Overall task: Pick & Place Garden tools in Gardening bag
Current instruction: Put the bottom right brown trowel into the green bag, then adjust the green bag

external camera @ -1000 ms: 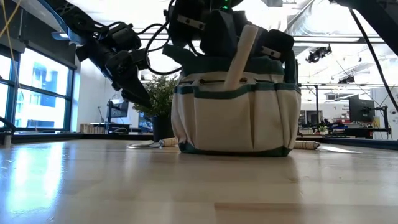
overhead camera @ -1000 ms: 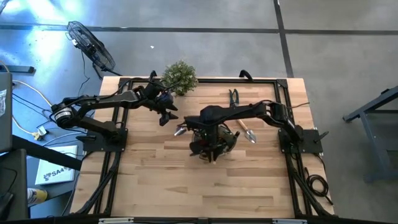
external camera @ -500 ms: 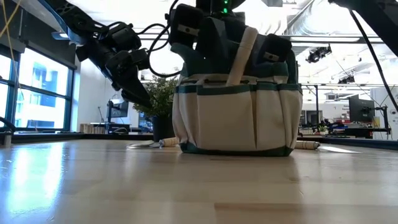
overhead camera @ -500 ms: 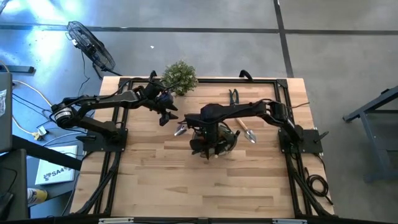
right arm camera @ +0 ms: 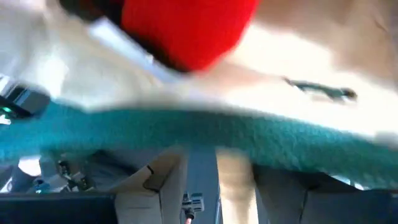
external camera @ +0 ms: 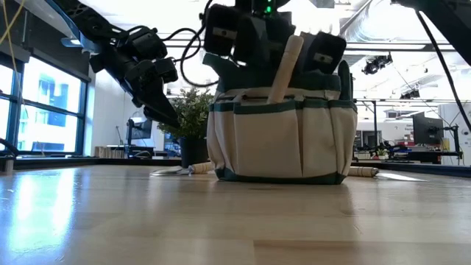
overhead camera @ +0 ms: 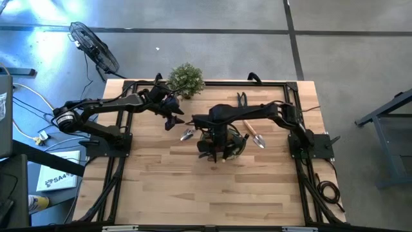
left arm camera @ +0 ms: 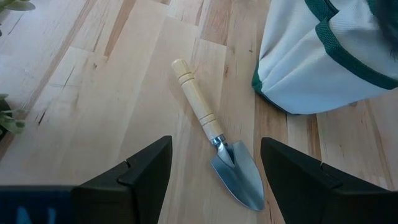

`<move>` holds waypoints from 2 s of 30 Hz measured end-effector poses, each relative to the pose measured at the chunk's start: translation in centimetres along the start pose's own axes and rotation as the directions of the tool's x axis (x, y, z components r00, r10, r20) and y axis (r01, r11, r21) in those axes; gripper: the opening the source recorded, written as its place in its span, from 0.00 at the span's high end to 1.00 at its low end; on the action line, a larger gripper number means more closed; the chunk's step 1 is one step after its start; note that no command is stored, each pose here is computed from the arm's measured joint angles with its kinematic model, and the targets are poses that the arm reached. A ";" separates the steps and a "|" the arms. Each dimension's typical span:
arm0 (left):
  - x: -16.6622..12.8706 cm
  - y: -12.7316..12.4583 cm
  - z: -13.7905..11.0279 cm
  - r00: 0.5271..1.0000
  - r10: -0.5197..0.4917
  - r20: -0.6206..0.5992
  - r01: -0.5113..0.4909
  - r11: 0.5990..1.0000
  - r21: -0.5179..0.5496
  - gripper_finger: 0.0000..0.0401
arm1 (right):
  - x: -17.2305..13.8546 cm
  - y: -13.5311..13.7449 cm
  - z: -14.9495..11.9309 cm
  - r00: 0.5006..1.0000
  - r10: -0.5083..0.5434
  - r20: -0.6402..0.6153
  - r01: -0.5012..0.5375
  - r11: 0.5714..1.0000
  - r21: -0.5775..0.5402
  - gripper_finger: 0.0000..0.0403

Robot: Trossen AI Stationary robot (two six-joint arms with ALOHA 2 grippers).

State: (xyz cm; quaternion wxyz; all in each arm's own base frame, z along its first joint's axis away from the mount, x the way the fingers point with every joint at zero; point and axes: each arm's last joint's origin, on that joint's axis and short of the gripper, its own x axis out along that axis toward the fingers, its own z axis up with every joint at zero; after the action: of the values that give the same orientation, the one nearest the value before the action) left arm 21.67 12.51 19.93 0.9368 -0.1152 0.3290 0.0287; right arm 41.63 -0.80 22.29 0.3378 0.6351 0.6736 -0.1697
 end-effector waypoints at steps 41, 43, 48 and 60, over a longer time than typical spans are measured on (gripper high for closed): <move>0.0 0.0 0.4 0.999 -0.027 0.038 0.027 0.999 -0.017 0.40 | 7.7 -6.3 -24.2 0.127 0.336 0.933 0.397 0.845 -0.358 0.59; 0.0 0.0 0.4 0.999 -0.027 0.038 0.028 0.999 -0.034 0.40 | 8.7 -6.4 -24.6 0.053 0.370 0.927 0.438 0.826 -0.355 0.59; 0.0 0.0 0.4 0.999 -0.025 0.039 0.028 0.998 -0.058 0.40 | 11.0 -6.0 -24.2 -0.111 0.420 0.901 0.504 0.805 -0.313 0.59; 0.0 -0.4 0.6 0.984 -0.161 0.076 0.158 0.986 0.043 0.40 | 12.8 -2.5 -21.1 -0.263 0.450 0.853 0.601 0.768 -0.221 0.59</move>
State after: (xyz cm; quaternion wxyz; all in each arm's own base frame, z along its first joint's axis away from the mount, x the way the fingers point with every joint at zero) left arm 22.10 12.26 20.52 0.9503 -0.1230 0.2820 -0.0481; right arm 34.61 22.23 28.25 0.9030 0.0265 0.1783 -0.3900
